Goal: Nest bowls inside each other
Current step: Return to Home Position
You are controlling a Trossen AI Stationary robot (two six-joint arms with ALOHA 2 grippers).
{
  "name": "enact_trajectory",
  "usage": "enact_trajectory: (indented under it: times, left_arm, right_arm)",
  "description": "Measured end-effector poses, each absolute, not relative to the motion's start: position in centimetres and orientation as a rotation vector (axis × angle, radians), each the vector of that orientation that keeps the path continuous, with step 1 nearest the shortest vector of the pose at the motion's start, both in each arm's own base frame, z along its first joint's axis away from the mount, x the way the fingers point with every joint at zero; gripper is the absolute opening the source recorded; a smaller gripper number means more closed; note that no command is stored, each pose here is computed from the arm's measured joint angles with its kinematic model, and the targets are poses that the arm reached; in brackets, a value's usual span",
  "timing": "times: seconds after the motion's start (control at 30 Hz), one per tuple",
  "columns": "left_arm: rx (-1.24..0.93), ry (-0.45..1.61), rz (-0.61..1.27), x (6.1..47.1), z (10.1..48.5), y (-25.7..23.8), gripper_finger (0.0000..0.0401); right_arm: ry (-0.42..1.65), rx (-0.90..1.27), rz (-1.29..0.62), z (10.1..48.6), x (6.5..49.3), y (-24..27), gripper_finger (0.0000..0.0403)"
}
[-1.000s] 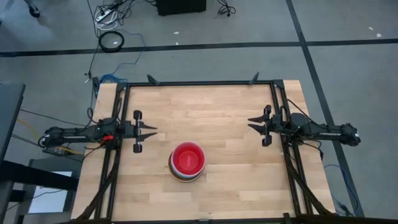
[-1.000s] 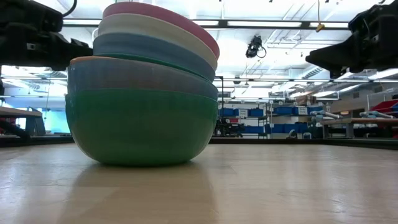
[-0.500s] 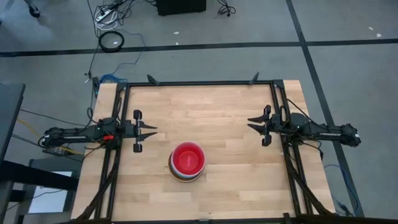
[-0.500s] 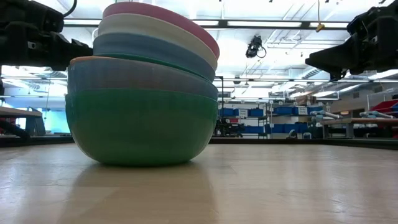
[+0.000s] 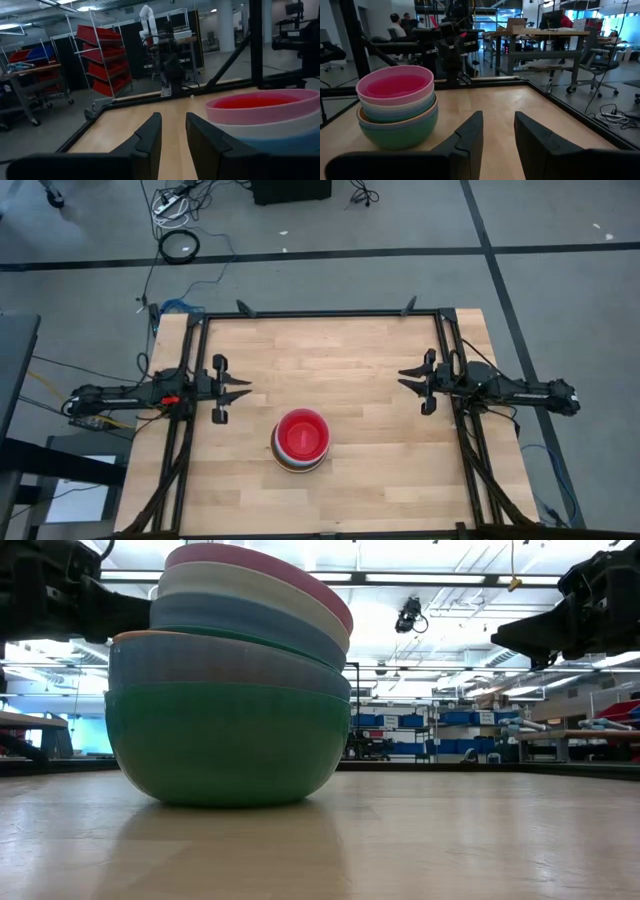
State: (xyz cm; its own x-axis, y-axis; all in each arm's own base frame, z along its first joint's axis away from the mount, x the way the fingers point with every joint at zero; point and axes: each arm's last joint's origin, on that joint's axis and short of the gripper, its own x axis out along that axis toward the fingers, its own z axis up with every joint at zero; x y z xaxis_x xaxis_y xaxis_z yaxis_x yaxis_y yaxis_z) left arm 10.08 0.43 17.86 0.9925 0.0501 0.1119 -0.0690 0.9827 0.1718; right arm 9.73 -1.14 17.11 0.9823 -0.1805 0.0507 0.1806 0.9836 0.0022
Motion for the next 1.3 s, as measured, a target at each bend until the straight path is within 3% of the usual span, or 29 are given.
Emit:
enact_trajectory:
  times: [1.3]
  left_arm:
    - [0.053,-0.035,0.100,10.1,17.1,0.6,0.0097]
  right_arm:
    - [-0.050,-0.002,-0.181,17.1,9.7,-1.1,0.0099]
